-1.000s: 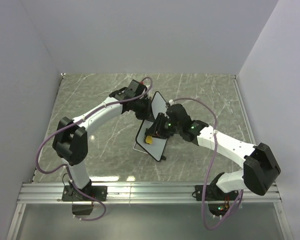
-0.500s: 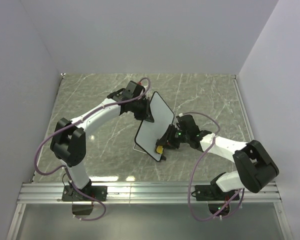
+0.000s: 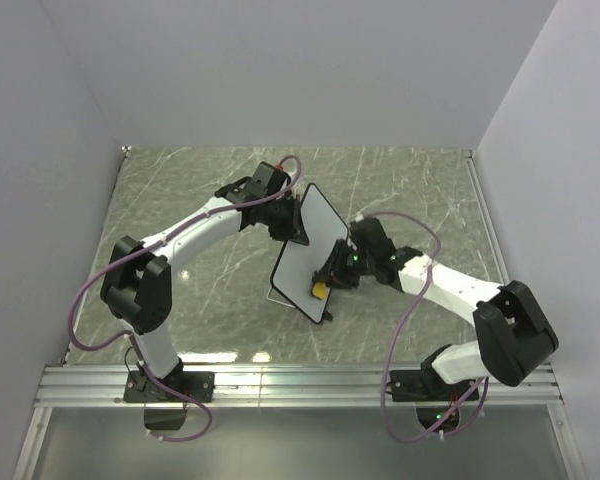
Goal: Erase the whiteboard
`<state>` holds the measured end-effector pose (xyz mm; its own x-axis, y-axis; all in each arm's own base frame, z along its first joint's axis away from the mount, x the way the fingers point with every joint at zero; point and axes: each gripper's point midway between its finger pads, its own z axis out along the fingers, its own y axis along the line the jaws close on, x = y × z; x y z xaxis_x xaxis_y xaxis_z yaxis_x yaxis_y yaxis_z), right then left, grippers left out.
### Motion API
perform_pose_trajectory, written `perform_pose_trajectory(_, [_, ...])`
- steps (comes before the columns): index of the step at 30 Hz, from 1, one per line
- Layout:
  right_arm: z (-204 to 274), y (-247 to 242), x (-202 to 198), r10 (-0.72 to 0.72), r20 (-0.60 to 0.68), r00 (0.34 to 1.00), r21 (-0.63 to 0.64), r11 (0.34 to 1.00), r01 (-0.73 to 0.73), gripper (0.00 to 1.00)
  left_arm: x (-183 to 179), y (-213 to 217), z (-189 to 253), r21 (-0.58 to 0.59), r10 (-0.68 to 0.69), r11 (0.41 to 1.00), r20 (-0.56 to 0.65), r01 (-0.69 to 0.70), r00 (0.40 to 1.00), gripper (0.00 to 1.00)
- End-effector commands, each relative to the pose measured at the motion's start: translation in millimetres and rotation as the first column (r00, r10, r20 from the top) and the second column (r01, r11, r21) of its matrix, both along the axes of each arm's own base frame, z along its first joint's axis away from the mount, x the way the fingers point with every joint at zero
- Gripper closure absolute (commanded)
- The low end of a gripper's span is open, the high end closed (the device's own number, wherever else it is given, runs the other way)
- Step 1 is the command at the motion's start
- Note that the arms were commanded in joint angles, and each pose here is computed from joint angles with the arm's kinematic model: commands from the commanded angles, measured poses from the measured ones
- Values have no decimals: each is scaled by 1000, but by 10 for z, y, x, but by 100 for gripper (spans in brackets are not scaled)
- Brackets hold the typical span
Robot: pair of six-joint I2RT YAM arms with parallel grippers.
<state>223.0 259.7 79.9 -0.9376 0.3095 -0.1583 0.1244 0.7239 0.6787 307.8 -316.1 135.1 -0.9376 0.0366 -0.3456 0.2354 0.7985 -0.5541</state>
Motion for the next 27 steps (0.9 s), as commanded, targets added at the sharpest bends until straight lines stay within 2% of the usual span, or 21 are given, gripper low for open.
perform_pose_trajectory(1, [720,273,365,1,162,987,87,996,-16,100,-694,523,-1284,428,-2,898,-229,103,973,100])
perform_pose_trajectory(5, [1008,428,496,8,190,982,127,991,-33,100,-685,523,-1295,433,-3,895,-231,106,973,100])
perform_pose_trajectory(9, [973,509,560,13,173,985,131,991,-36,100,-665,516,-1277,433,-8,895,-229,109,973,100])
perform_pose_trajectory(18, [303,294,322,-5,69,998,50,999,2,100,-684,509,-1284,429,-20,895,-236,123,971,100])
perform_pose_trajectory(24, [-153,-25,11,-33,-2,999,-20,999,33,100,-689,514,-1301,431,-27,893,-240,132,970,100])
perform_pose_trajectory(27, [-250,-190,17,-77,-25,997,-22,997,77,100,-685,509,-1294,429,-32,893,-239,136,970,100])
